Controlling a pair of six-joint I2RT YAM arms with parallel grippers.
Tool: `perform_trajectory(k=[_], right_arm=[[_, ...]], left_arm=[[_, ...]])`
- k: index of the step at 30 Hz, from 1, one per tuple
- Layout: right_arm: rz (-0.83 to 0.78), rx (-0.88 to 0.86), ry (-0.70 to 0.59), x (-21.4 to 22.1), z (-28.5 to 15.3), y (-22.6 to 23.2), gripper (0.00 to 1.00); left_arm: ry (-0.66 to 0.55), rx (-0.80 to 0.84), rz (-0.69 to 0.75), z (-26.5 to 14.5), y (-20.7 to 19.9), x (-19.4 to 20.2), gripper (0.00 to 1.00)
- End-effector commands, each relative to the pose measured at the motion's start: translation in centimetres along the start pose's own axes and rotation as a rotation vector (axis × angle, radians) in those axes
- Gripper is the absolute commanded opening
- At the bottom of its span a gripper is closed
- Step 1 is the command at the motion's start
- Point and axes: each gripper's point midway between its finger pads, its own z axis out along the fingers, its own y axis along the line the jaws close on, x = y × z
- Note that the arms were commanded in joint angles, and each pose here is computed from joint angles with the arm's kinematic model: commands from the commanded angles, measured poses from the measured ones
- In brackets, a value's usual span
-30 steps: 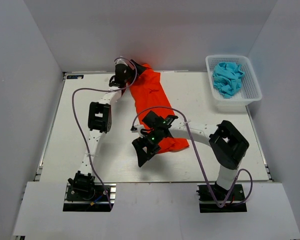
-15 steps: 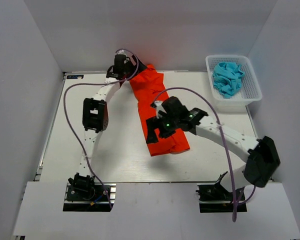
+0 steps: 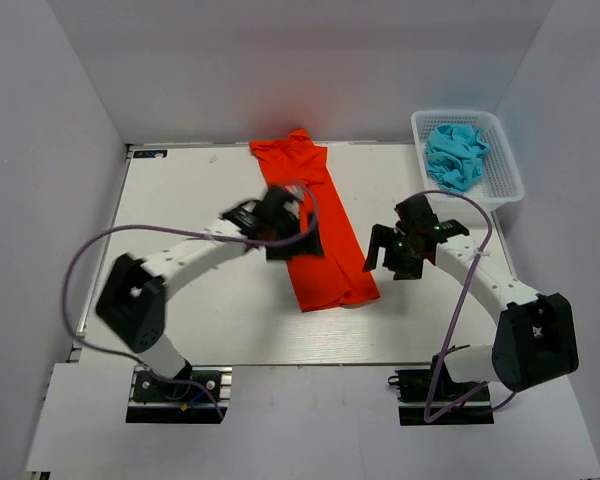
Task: Fold and stack the t-shirts
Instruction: Grab the bottom of the folded rectangular tshirt with both arms
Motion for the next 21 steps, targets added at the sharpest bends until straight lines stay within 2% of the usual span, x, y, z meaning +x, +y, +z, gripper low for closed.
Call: perform_trajectory(k=[1,2,4,6,8,15,21], right_arm=[[0.042,0.014,0.082,2.4,-0.1,-1.6,0.9],[0.044,0.004,0.099,3.1,0.1,-1.9,0.9],[0.042,-0.005,0.078,3.0,0.1,-2.2,0.9],[0.052,0.01,0.089,3.5,0.6,-2.9,0.9],[0.059,-0.013,0.099,3.7,0.9,-2.7,0.9],[0.054,-0.064,0.128,4.0,2.6,-2.4,0.9],[0.052,-0.042,0.116,3.7,3.5,-2.9,0.9]], left_arm=[[0.408,-0.111,-0.043,2.9,1.2,13.6,1.0],[0.455,-0.105,-0.005,2.9,-0.2,15.7,1.0],[0.506,-0.145,0.019,3.8,0.1,17.5,0.95],[0.496,-0.205,0.051,4.1,0.5,17.6,0.93],[0.476,-0.267,0.064,4.2,1.6,17.3,0.88],[0.434,-0.369,0.073,3.4,3.5,16.7,0.78],[0.42,-0.421,0.088,3.8,5.1,17.0,0.61]])
